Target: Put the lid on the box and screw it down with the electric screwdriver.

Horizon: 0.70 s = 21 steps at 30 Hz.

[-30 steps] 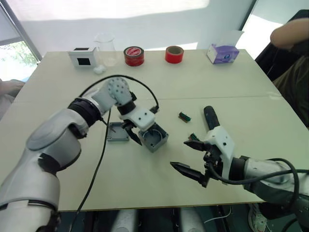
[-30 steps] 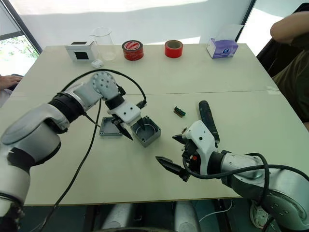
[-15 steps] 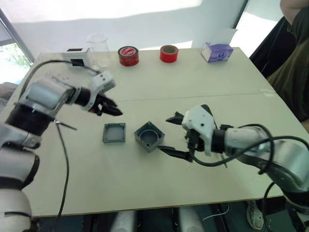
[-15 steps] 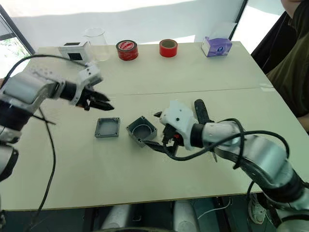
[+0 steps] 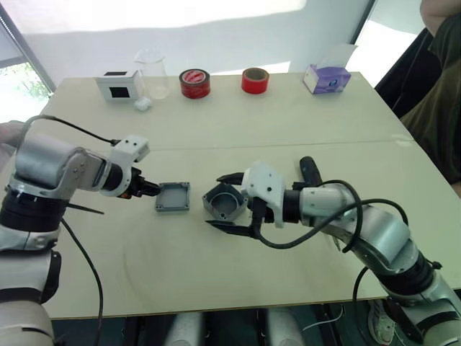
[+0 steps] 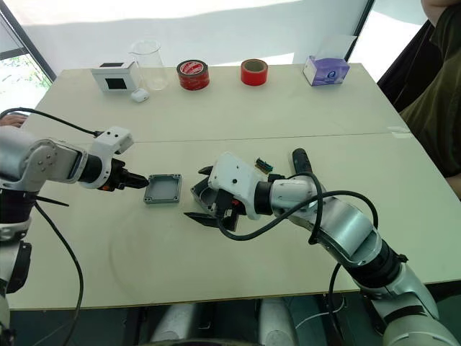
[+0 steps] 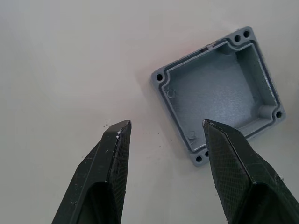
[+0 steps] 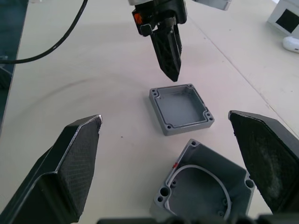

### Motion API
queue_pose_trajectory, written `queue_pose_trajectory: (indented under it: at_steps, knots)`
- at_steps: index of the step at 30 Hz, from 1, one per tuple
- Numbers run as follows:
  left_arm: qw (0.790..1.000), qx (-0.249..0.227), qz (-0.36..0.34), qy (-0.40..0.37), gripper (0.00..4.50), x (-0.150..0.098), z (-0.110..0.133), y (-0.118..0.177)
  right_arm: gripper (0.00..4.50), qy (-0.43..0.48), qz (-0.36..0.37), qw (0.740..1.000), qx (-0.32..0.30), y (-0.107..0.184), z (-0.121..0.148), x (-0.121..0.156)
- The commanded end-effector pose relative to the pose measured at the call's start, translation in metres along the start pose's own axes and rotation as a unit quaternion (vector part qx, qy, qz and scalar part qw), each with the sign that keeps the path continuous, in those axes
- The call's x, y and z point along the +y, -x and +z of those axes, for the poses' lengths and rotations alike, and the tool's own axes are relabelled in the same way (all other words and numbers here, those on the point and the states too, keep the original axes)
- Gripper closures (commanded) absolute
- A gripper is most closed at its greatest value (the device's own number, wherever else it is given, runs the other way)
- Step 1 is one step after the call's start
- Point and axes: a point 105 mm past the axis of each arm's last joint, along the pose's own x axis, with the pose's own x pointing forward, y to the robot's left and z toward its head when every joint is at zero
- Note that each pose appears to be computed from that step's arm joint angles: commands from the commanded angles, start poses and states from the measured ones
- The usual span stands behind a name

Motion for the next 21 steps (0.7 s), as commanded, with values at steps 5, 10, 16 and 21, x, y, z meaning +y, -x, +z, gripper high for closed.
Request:
queue_pose_trajectory:
  at_steps: [5, 10, 16, 21]
  knots:
    - [0.999, 0.022, -0.012, 0.02, 2.03, -0.007, -0.003, -0.012, 0.0, 0.009, -0.019, 1.0, -0.019, 0.003, 0.012, -0.002]
    - [0.999, 0.035, -0.005, 0.037, 2.03, -0.008, -0.003, -0.023, 0.0, 0.007, -0.028, 0.999, -0.016, 0.005, 0.014, -0.004]
    - [0.998, 0.044, -0.007, 0.038, 3.33, -0.014, -0.006, -0.034, 0.0, -0.002, -0.04, 0.999, -0.01, 0.008, 0.013, -0.007]
    - [0.998, 0.028, -0.008, 0.049, 4.46, -0.017, -0.002, -0.037, 0.0, -0.022, -0.046, 0.999, -0.012, 0.01, 0.01, -0.008]
